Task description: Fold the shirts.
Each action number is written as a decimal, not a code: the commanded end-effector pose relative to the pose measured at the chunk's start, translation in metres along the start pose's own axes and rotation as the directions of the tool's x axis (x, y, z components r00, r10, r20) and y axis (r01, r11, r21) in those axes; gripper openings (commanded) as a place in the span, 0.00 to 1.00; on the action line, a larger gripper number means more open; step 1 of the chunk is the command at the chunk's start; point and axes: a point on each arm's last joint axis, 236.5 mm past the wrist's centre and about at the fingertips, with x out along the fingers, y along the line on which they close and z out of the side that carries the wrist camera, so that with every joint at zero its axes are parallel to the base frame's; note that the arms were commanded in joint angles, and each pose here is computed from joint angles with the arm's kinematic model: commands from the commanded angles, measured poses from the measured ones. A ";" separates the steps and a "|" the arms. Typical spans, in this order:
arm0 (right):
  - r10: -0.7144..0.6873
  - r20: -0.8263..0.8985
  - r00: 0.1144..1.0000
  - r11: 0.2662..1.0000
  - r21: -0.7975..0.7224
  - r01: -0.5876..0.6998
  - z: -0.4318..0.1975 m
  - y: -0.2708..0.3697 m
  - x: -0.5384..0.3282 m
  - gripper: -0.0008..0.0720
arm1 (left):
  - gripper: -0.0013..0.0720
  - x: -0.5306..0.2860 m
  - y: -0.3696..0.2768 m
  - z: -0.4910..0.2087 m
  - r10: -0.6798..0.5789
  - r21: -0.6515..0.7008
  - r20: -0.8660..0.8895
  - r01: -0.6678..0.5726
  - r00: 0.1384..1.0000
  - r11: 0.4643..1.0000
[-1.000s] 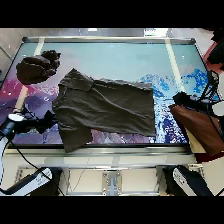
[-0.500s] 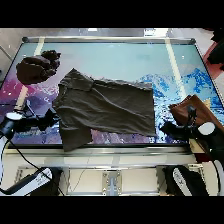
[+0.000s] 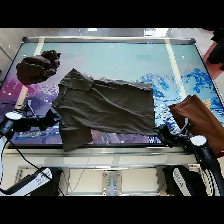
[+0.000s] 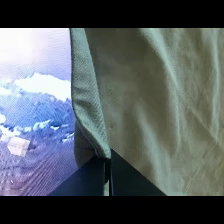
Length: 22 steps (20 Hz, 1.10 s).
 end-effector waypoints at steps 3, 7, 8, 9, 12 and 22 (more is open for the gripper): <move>0.009 -0.043 0.999 0.999 0.052 -0.007 -0.012 -0.001 0.002 0.70 | 0.03 0.000 -0.001 -0.002 -0.004 0.008 -0.011 0.005 1.000 1.000; 0.016 -0.036 0.999 1.000 0.006 -0.016 -0.009 0.003 -0.001 0.70 | 0.03 0.000 -0.002 -0.003 -0.006 0.008 -0.014 0.006 1.000 1.000; 0.016 -0.013 1.000 0.998 -0.062 -0.017 -0.001 0.009 -0.005 0.70 | 0.03 0.000 -0.002 -0.004 -0.006 0.008 -0.018 0.007 1.000 1.000; 0.010 0.024 1.000 0.991 -0.133 -0.007 0.010 0.015 -0.012 0.70 | 0.03 0.000 -0.002 -0.005 -0.008 0.007 -0.023 0.008 1.000 1.000; -0.080 0.104 0.991 0.956 -0.275 0.106 0.040 0.023 -0.039 0.70 | 0.03 0.000 -0.002 -0.006 -0.009 0.008 -0.028 0.009 1.000 1.000; 0.017 -0.083 0.996 0.999 0.045 -0.013 -0.032 -0.014 0.008 0.70 | 0.03 0.000 -0.003 -0.007 -0.012 0.024 -0.029 0.012 1.000 1.000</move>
